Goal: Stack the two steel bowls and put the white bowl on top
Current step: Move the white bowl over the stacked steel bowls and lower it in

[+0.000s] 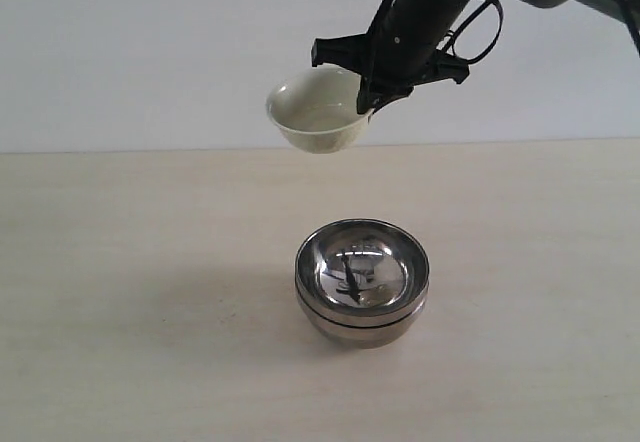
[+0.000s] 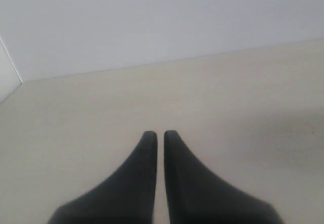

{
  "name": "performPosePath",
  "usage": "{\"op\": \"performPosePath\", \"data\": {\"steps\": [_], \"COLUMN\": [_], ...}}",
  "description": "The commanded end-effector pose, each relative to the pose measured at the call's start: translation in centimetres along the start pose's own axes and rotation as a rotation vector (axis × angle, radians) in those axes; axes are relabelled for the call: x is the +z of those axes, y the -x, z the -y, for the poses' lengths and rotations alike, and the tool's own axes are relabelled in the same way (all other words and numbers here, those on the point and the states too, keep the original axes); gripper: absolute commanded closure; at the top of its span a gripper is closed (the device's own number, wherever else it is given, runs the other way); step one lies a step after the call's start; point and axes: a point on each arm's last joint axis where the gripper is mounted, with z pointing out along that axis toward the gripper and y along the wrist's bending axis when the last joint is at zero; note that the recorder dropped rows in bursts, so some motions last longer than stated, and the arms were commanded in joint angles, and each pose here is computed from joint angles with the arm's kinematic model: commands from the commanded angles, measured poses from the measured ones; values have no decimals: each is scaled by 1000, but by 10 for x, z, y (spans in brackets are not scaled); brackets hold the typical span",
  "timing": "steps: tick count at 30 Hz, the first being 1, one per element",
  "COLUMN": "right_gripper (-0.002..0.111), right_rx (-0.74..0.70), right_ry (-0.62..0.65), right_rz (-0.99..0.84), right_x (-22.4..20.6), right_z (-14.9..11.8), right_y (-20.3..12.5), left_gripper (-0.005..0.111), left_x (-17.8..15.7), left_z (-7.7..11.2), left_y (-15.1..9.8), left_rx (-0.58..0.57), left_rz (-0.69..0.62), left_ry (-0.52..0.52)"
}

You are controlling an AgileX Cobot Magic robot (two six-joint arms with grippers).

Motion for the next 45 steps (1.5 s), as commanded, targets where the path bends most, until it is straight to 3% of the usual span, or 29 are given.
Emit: {"op": "performPosePath", "data": {"steps": [1,15,37,45], "right_gripper": [108,108,108,108], "right_rx": [-16,-48,-8,-3], "right_ry": [23,17,76,101], "right_rz": [-25,-81,-100,-103], "right_x": [-16,-43,-54,-43], "right_z": [-10,-17,20,27], "right_y": [-3,-14,-123,-144], "left_gripper": [103,103,103,103], "left_x": [0,0,0,0], "left_z": [0,0,0,0], "left_y": [0,0,0,0], "left_rx": [-17,-17,-17,-17], "left_rz": [7,7,7,7], "left_ry": [2,2,2,2]}}
